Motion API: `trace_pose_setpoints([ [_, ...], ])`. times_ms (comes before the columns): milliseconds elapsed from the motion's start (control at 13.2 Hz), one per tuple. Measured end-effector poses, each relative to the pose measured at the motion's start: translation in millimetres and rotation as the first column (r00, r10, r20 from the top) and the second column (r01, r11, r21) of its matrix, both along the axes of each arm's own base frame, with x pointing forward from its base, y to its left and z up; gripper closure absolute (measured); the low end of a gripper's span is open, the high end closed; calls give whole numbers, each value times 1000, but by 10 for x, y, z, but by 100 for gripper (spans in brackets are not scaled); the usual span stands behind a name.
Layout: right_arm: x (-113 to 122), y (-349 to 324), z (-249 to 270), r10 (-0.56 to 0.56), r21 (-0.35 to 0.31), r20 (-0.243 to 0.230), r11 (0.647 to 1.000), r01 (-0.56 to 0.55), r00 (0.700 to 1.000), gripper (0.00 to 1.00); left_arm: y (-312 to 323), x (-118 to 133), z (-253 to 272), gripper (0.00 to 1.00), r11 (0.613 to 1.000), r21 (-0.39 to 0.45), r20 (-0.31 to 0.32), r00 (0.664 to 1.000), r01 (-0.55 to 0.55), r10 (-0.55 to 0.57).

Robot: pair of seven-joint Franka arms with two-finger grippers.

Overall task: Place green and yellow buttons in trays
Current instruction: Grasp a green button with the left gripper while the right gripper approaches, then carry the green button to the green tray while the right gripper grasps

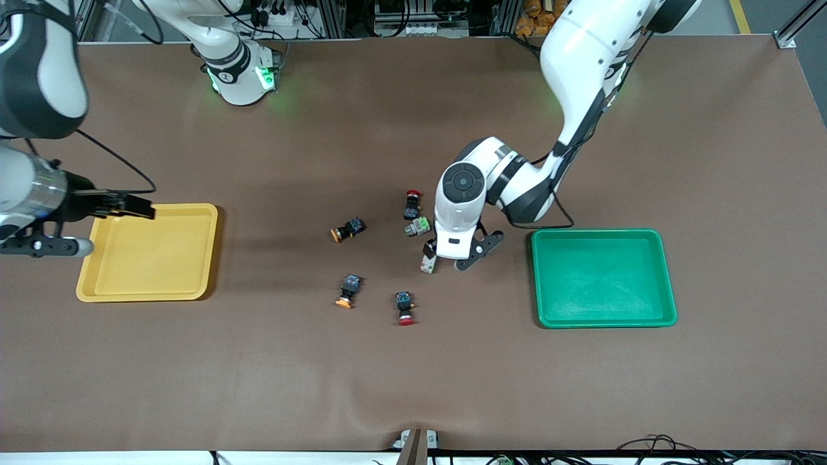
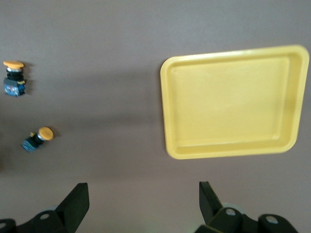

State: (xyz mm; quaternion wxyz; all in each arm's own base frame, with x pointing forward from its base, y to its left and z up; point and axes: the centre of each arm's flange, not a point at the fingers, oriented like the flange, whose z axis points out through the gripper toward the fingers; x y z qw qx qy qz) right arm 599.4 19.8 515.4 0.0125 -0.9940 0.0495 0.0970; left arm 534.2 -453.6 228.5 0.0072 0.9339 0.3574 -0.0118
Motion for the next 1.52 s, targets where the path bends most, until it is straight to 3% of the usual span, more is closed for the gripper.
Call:
trace_pose_setpoints([
  [152,-30,340,-14,-91,-13,-14,996,91,996,0,-59,0,-84,0,992,-24,13,992,-121,122],
  [303,-75,544,-94,-174,26,-55,984,176,983,0,-175,-63,-110,0,974,-49,22,975,-221,223],
  [455,-102,586,-177,-265,26,-89,963,268,960,0,-248,-87,-123,0,952,-78,30,954,-295,298],
  [682,-159,866,-233,-397,-25,-108,918,397,911,0,-262,-82,-239,0,940,-96,32,943,-326,331],
  [1061,-323,1412,-664,-526,-99,-101,850,518,844,0,-223,-22,-374,0,928,-121,46,932,-353,360],
  [1365,-445,1757,-930,-619,-129,-60,783,609,783,0,-233,0,-447,0,926,-132,50,930,-354,363],
  [1516,-547,1925,-1095,-633,-142,-52,770,622,772,0,-243,10,-472,0,926,-133,50,930,-354,363],
])
